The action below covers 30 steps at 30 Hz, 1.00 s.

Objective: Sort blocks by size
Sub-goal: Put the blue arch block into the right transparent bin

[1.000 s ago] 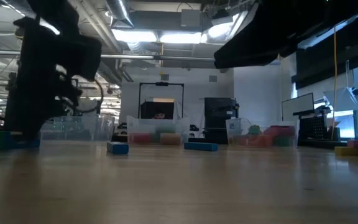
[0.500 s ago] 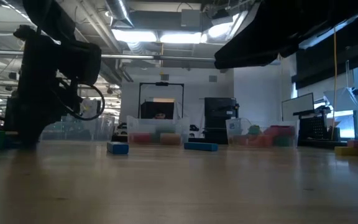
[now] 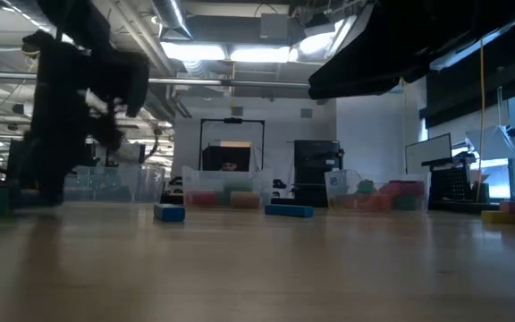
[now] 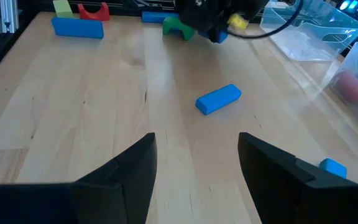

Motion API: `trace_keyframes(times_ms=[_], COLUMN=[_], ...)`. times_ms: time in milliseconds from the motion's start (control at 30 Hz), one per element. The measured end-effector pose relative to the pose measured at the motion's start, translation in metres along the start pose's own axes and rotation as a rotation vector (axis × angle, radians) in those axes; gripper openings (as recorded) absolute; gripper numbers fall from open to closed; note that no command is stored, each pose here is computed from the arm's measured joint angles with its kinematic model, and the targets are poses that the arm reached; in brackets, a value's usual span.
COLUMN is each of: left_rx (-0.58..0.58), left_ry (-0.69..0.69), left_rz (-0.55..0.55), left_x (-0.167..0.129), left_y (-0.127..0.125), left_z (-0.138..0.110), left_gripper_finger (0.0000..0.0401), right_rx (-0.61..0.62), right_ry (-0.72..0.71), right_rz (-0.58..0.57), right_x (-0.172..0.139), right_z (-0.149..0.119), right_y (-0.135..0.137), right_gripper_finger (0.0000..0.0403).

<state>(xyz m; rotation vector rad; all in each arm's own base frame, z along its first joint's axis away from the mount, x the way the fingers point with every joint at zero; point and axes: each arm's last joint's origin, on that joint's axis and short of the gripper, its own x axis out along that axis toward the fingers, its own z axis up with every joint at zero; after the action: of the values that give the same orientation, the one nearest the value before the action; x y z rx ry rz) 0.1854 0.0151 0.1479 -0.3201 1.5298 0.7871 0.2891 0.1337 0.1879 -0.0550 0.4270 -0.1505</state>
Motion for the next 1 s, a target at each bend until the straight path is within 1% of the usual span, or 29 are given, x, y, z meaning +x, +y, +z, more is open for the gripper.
trace_keyframes(times_ms=[300,433,567,667,767,833,900,1000], left_rx=[0.047,0.059,0.093,0.121,0.134,0.142,0.139,0.12], left_ry=[-0.153,-0.292,-0.476,-0.622,-0.752,-0.824,-0.9,-1.017], left_rz=[-0.106,-0.196,-0.298,-0.362,-0.406,-0.415,-0.424,-0.438], left_x=[-0.039,-0.061,-0.078,-0.088,-0.094,-0.096,-0.097,-0.097], left_y=[-0.002,-0.005,-0.013,-0.019,-0.025,-0.027,-0.029,-0.033], left_z=[0.011,0.023,0.038,0.05,0.063,0.071,0.082,0.1], left_gripper_finger=[0.0132,0.0134,0.0133,0.0135,0.0137,0.0137,0.0137,0.0138], right_rx=[0.0,-0.001,-0.012,-0.014,-0.017,-0.015,-0.016,0.002], right_ry=[-0.001,-0.003,-0.022,-0.039,-0.073,-0.103,-0.133,-0.163], right_rz=[0.0,0.003,0.021,0.003,-0.052,-0.101,-0.155,-0.194], right_x=[0.0,-0.003,-0.025,-0.05,-0.072,-0.083,-0.091,-0.098], right_z=[0.0,0.002,0.015,0.025,0.033,0.038,0.043,0.049], right_y=[0.0,-0.001,-0.003,-0.006,-0.011,-0.015,-0.021,-0.027], right_gripper_finger=[0.0221,0.0221,0.0221,0.0221,0.0221,0.0221,0.0221,0.0221])
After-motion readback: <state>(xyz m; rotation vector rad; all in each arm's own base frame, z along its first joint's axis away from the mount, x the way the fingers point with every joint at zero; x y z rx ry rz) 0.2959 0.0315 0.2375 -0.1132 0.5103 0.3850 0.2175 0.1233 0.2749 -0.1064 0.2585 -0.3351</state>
